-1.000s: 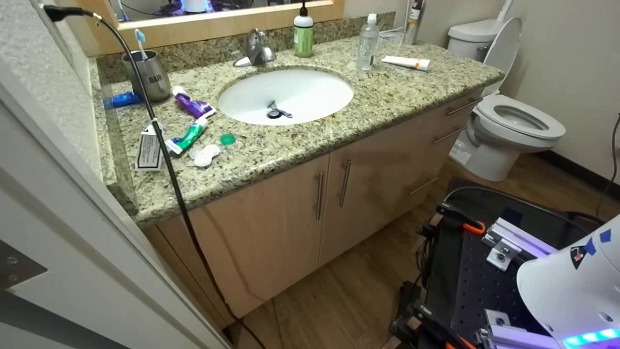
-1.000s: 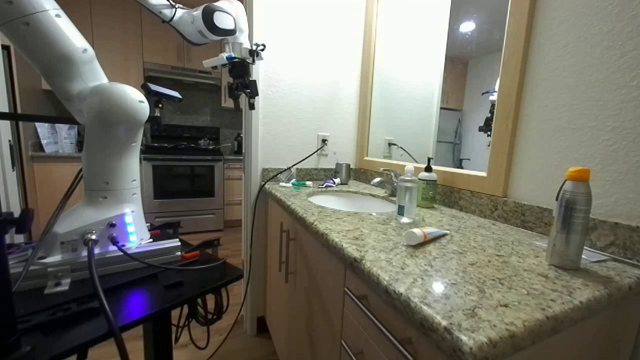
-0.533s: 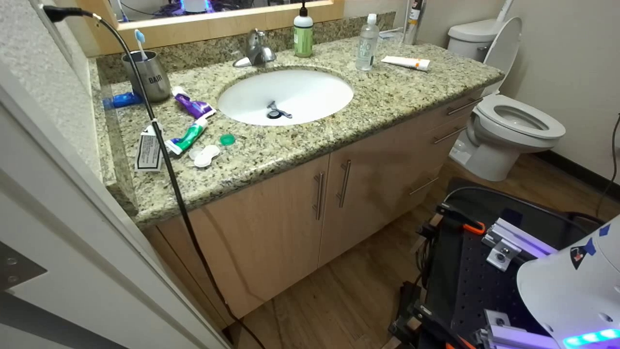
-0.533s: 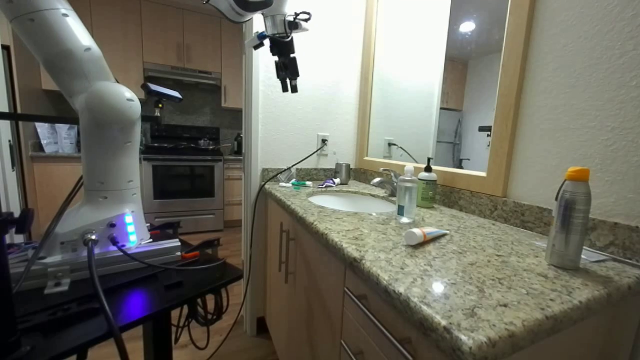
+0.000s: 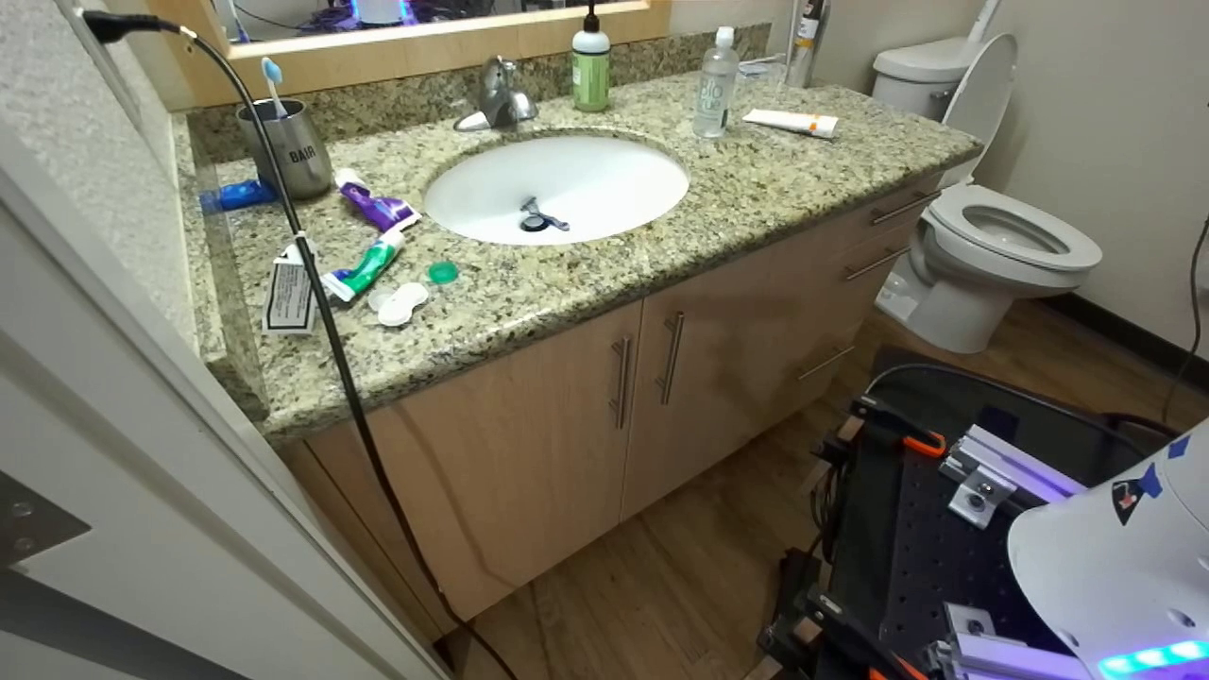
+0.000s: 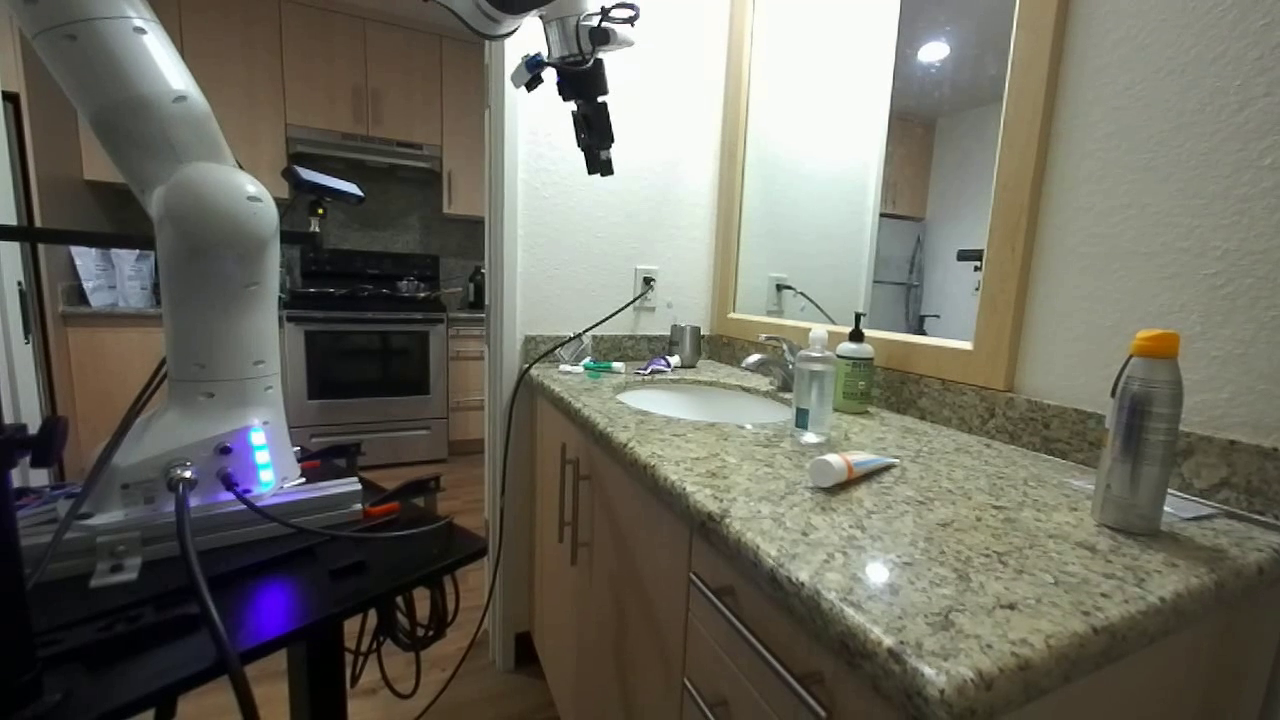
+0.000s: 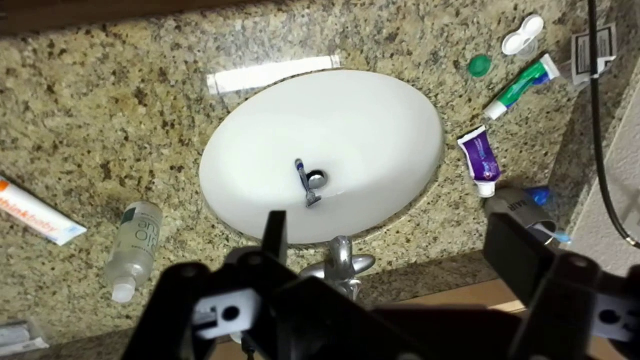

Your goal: Move the purple toothpaste to the right side of the countertop

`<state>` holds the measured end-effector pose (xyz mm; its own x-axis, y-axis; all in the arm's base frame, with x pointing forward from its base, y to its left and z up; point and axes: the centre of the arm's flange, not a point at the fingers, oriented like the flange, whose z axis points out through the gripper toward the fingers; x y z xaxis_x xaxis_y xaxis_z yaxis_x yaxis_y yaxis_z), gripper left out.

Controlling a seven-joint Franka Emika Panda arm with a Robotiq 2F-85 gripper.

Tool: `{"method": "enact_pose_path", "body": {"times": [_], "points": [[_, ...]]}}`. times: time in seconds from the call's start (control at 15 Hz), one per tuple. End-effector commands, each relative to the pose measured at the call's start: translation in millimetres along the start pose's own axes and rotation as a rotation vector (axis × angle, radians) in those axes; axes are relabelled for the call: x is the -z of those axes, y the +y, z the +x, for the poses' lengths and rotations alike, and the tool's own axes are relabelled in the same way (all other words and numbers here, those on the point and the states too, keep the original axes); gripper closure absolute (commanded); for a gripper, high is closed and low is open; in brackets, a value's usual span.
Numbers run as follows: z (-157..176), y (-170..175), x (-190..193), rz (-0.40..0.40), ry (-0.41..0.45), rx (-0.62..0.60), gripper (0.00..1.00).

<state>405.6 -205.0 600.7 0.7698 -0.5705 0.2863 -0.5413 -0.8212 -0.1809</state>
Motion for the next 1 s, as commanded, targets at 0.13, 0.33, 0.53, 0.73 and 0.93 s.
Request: {"method": "enact_pose_path", "body": {"times": [0.13, 0.33, 0.53, 0.73, 0.93], "points": [[-25.8, -88.2, -98.8, -0.048, -0.084, -0.216, 0.0], [-48.8, -121.3, -131.5, -0.08, -0.055, -0.166, 0.0], [-49.1, -128.3, -129.2, -0.087, -0.079, -0.157, 0.0], [-45.9, -133.3, -138.0, -0.062, -0.053, -0.151, 0.0], [-27.0, -154.0, -156.1, 0.059, -0.15, 0.005, 0.0]]}}
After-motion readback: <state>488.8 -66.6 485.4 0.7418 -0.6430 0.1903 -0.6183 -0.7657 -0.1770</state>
